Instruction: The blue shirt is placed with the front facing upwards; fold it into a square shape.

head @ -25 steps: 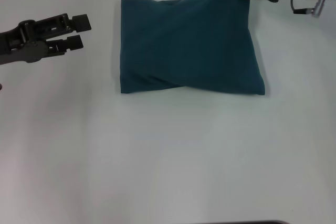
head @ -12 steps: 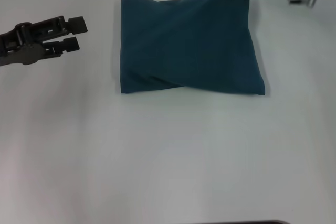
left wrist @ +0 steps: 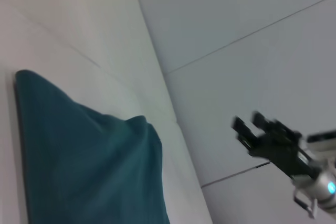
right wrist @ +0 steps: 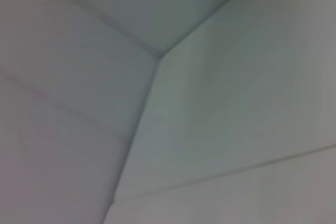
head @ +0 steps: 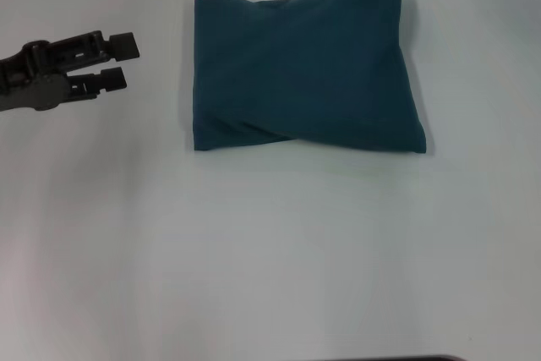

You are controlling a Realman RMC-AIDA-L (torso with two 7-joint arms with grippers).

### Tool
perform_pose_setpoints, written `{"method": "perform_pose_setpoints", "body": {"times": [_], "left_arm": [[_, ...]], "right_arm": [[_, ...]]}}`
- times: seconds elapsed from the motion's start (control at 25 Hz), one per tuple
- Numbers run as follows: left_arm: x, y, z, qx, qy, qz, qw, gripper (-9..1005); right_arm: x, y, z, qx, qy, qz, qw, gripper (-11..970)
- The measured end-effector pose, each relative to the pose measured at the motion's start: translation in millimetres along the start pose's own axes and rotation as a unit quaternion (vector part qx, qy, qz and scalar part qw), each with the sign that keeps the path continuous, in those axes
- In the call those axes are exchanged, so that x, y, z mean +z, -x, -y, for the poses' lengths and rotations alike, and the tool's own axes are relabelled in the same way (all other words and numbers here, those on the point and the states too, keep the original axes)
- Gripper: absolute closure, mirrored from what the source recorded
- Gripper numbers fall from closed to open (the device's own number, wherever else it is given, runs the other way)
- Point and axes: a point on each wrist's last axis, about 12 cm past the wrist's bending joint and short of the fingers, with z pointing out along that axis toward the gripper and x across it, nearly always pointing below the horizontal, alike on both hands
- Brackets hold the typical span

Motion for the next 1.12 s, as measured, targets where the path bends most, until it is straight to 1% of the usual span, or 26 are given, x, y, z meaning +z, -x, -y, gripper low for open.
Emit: {"method": "perform_pose_setpoints", "body": {"times": [0.12,0.2,0.24,0.28,0.36,0.44,0.52,0.6,0.68,0.84,0.96,1.12], "left_arm": [[3,0,-0.2,-0.013,0.004,-0.007,1.0,60],[6,-1,-0.1,-0.019,0.003,-0.011,1.0,60],[7,-1,-0.1,-0.02,0.004,-0.012,1.0,60],[10,-2,-0.2,-0.023,0.004,-0.014,1.0,60],[14,-3,-1.6,-0.029,0.009,-0.016,0.999,60],[19,-3,-4.3,-0.035,0.019,-0.014,0.999,60],[27,-2,-7.2,-0.04,0.03,-0.012,0.999,59],[34,-1,-10.2,-0.047,0.039,-0.007,0.998,59],[46,-1,-12.6,-0.057,0.047,-0.008,0.997,59],[71,-2,-13.8,-0.067,0.066,-0.009,0.996,59],[88,2,-14.0,-0.075,0.093,-0.017,0.993,60],[99,10,-13.9,-0.077,0.127,-0.022,0.989,60]], "right_arm": [[-16,-21,3.0,-0.094,0.046,-0.011,0.994,464],[-26,-37,8.4,-0.14,0.063,-0.008,0.988,459],[-36,-55,14.2,-0.171,0.079,-0.001,0.982,457],[-36,-55,14.2,-0.171,0.079,-0.001,0.982,455],[-48,-75,19.1,-0.198,0.095,0.006,0.976,450],[-62,-91,22.7,-0.222,0.11,0.013,0.969,372],[-77,-106,26.9,-0.231,0.116,0.019,0.966,293],[-88,-119,31.1,-0.227,0.115,0.023,0.967,215],[-96,-130,35.2,-0.216,0.109,0.022,0.97,214],[-102,-142,41.7,-0.199,0.095,0.003,0.975,212],[-101,-146,44.6,-0.197,0.088,-0.026,0.976,212],[-97,-147,44.4,-0.201,0.089,-0.043,0.975,212]]}}
